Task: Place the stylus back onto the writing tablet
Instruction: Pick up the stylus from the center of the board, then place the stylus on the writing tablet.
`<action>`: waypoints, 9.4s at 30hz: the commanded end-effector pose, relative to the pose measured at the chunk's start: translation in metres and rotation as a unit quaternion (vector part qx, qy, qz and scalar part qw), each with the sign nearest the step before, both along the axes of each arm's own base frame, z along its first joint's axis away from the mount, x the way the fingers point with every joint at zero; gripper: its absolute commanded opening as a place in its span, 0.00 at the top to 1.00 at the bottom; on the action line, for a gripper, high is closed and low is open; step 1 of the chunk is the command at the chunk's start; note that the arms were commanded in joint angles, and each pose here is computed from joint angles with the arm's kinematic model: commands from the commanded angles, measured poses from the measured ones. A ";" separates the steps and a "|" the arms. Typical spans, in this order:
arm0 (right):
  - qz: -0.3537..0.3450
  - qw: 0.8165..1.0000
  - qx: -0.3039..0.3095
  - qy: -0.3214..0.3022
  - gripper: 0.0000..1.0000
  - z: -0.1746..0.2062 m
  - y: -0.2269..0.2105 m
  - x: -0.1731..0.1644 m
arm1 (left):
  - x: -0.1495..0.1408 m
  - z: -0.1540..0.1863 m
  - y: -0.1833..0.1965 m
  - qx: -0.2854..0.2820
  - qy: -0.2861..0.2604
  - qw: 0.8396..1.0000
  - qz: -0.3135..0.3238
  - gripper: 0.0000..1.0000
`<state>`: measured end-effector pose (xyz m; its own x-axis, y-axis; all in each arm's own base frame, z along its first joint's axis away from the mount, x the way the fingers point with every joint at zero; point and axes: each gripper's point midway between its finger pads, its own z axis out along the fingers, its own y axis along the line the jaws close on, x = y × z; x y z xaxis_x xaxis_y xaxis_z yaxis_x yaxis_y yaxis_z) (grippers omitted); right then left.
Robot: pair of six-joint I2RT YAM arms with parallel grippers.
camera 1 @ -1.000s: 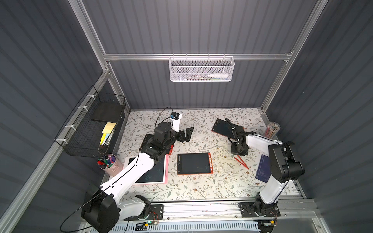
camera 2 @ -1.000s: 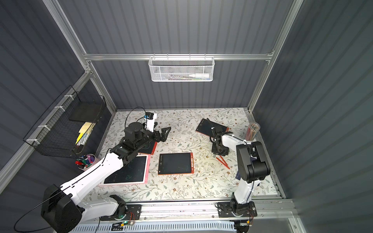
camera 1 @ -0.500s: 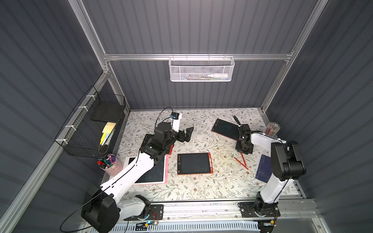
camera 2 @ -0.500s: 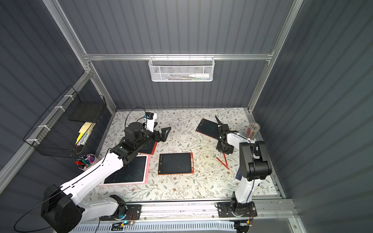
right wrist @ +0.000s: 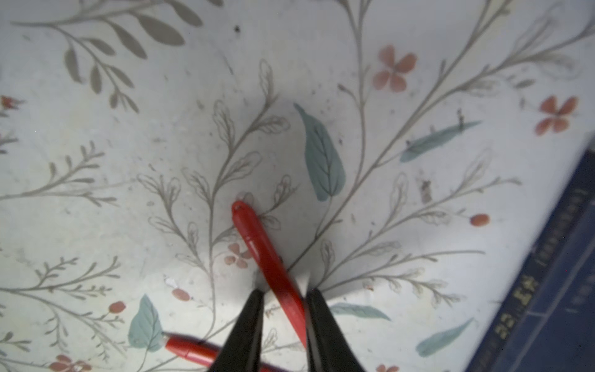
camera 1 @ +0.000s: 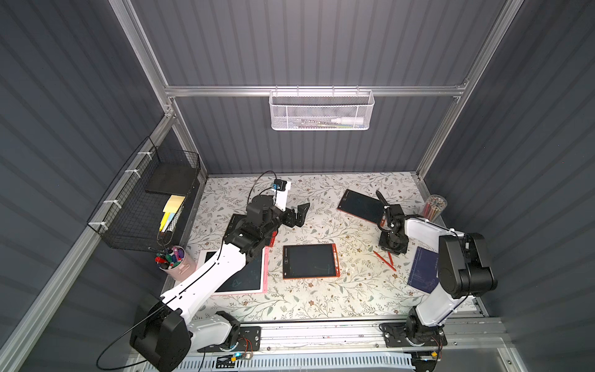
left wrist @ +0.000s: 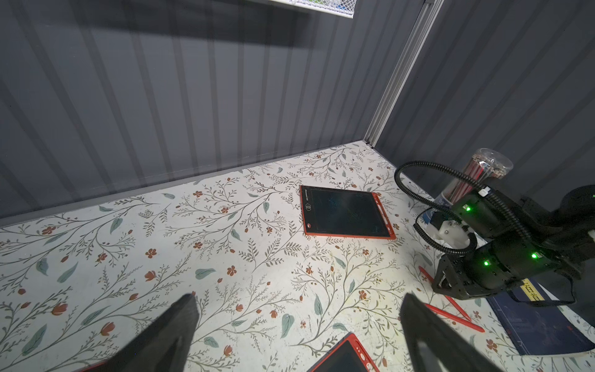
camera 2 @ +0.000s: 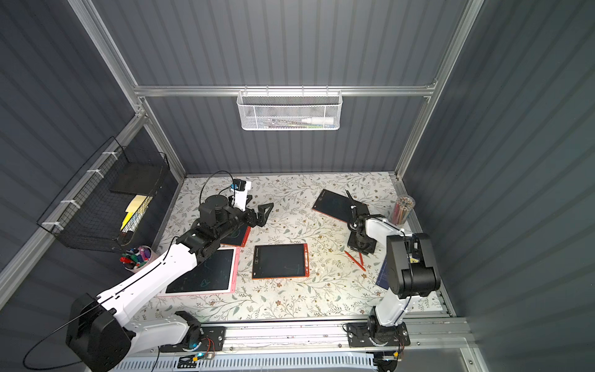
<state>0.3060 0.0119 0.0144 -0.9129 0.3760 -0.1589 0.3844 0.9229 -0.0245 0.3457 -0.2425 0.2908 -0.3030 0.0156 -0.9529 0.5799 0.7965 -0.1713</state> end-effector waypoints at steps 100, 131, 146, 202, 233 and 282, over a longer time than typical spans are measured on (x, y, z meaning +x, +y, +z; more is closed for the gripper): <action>0.265 0.921 0.273 -0.083 0.94 0.010 0.228 -0.004 | -0.100 -0.078 -0.026 0.003 0.168 0.968 -0.185 0.01; 0.259 0.940 0.195 -0.105 0.80 0.034 0.202 -0.006 | -0.095 -0.075 -0.028 -0.006 0.157 0.971 -0.180 0.01; 0.249 0.951 0.135 -0.120 0.90 0.027 0.208 0.051 | -0.095 -0.088 -0.028 -0.007 0.163 0.971 -0.176 0.01; 0.322 0.939 0.084 -0.085 0.84 0.015 0.225 0.043 | -0.095 -0.089 -0.027 -0.005 0.162 0.971 -0.174 0.01; 0.331 0.938 0.073 -0.067 0.90 0.012 0.219 0.023 | -0.094 -0.090 -0.027 -0.004 0.162 0.972 -0.172 0.01; 0.310 0.950 0.024 -0.029 1.00 -0.002 0.208 -0.039 | -0.096 -0.083 -0.028 -0.007 0.150 0.972 -0.182 0.01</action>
